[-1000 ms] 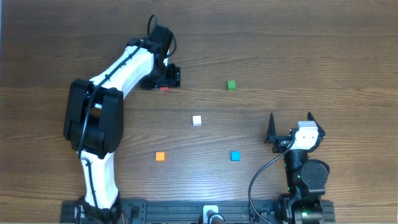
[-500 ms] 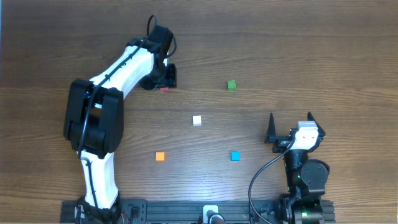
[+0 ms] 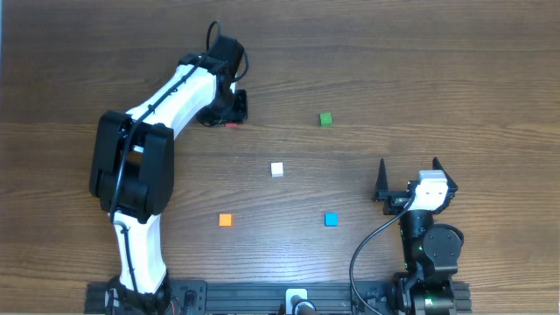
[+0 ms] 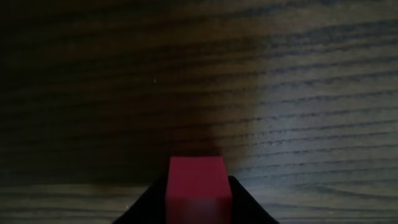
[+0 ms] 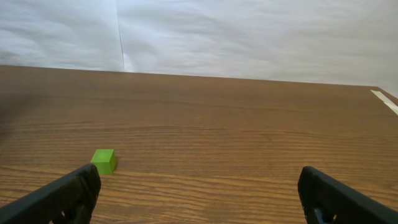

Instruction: Stack Cubes

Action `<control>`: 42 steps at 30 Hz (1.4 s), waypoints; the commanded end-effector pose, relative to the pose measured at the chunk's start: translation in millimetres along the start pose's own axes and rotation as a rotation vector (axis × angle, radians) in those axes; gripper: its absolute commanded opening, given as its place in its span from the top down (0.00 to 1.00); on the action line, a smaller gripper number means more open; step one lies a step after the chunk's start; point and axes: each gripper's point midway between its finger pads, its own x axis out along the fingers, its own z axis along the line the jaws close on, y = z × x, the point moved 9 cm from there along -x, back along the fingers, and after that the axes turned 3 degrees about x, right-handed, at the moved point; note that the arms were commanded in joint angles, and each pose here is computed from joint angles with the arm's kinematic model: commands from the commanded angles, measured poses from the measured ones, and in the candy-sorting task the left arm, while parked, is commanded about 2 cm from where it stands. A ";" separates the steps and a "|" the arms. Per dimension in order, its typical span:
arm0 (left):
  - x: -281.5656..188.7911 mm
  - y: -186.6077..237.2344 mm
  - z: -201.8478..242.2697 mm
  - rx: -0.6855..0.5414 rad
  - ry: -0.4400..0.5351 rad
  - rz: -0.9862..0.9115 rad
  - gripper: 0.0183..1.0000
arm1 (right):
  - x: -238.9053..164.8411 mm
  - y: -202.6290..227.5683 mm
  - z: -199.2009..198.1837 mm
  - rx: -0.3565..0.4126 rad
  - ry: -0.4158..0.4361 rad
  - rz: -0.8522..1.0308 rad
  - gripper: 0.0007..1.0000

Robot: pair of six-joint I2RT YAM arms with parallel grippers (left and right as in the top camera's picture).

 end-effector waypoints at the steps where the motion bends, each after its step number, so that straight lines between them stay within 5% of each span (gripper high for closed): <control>1: -0.1 -1.6 -1.6 -0.031 -0.012 0.002 0.82 | -0.1 1.5 -0.4 0.008 -0.002 0.001 0.01; 4: -7.1 -0.3 -2.6 -0.060 0.003 0.002 0.98 | -0.1 1.5 -0.4 0.008 -0.002 0.001 0.01; 12: -88.9 25.5 -37.5 -0.136 0.069 -0.094 0.98 | -0.1 1.5 -0.4 0.008 -0.002 0.001 0.01; 18: -122.7 70.6 -93.3 -0.122 0.032 -0.169 0.98 | -0.1 1.5 -0.4 0.008 -0.002 0.001 0.01; 25: -111.5 120.5 -145.6 -0.067 0.007 -0.194 0.98 | -0.1 1.5 -0.4 0.008 -0.002 0.001 0.01; 42: -58.3 125.9 -123.1 -0.125 -0.029 -0.081 0.98 | -0.1 1.5 -0.4 0.008 -0.002 0.001 0.01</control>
